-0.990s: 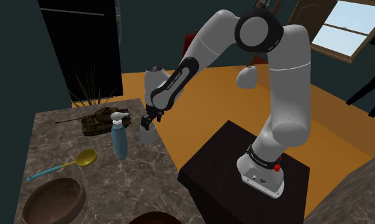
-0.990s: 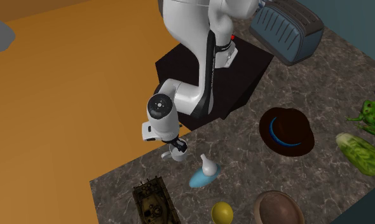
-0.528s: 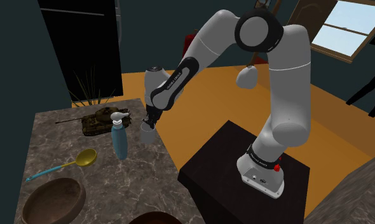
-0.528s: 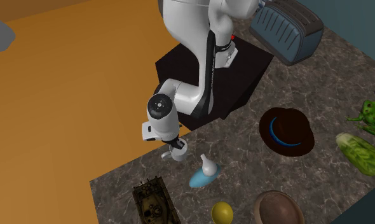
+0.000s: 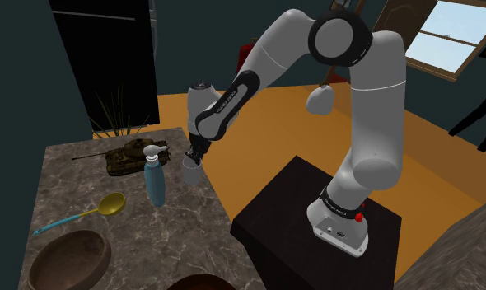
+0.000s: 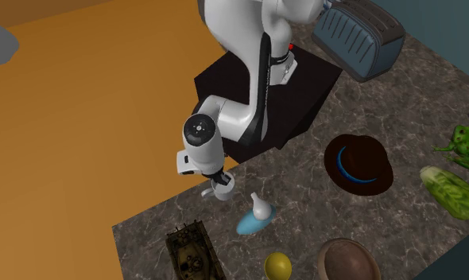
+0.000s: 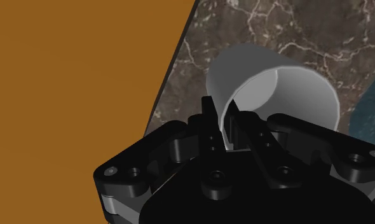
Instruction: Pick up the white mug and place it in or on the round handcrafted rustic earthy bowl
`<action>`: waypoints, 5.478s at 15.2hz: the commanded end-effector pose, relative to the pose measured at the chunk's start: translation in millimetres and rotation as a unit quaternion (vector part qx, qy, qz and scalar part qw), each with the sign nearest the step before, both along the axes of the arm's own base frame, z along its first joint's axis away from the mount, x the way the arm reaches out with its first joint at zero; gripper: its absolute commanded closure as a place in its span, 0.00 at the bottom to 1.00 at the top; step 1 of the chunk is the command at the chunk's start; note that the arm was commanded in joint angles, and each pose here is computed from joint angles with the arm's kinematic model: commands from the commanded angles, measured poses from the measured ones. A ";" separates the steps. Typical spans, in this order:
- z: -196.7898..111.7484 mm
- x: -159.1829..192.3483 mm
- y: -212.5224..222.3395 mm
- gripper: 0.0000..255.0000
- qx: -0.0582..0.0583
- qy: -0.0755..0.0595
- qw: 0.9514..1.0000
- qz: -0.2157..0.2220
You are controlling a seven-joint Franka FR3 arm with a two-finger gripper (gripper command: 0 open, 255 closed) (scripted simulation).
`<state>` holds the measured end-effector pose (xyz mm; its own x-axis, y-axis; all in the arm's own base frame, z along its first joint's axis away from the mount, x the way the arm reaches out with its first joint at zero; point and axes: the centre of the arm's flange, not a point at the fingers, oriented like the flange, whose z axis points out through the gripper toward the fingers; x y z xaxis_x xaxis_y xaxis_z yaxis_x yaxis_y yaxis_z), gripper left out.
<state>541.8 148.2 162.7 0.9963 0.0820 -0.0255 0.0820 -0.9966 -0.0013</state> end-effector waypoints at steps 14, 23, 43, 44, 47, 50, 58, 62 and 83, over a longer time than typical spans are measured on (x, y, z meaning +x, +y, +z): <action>78.4 0.8 0.4 1.00 0.000 0.000 1.000 0.000; 125.9 0.8 0.4 1.00 0.000 0.000 1.000 0.000; 173.7 -11.0 171.0 1.00 0.000 0.000 1.000 0.000; 174.7 -11.9 184.1 1.00 0.000 0.000 1.000 0.000; 177.9 -14.6 223.5 1.00 0.000 0.000 1.000 0.000; 181.1 -17.3 262.9 1.00 0.000 0.000 1.000 0.000; 189.6 -24.6 367.8 1.00 0.000 0.000 1.000 0.000; 193.8 -28.3 420.3 1.00 0.000 0.000 1.000 0.000; 95.5 -29.9 443.9 1.00 0.000 0.000 1.000 0.000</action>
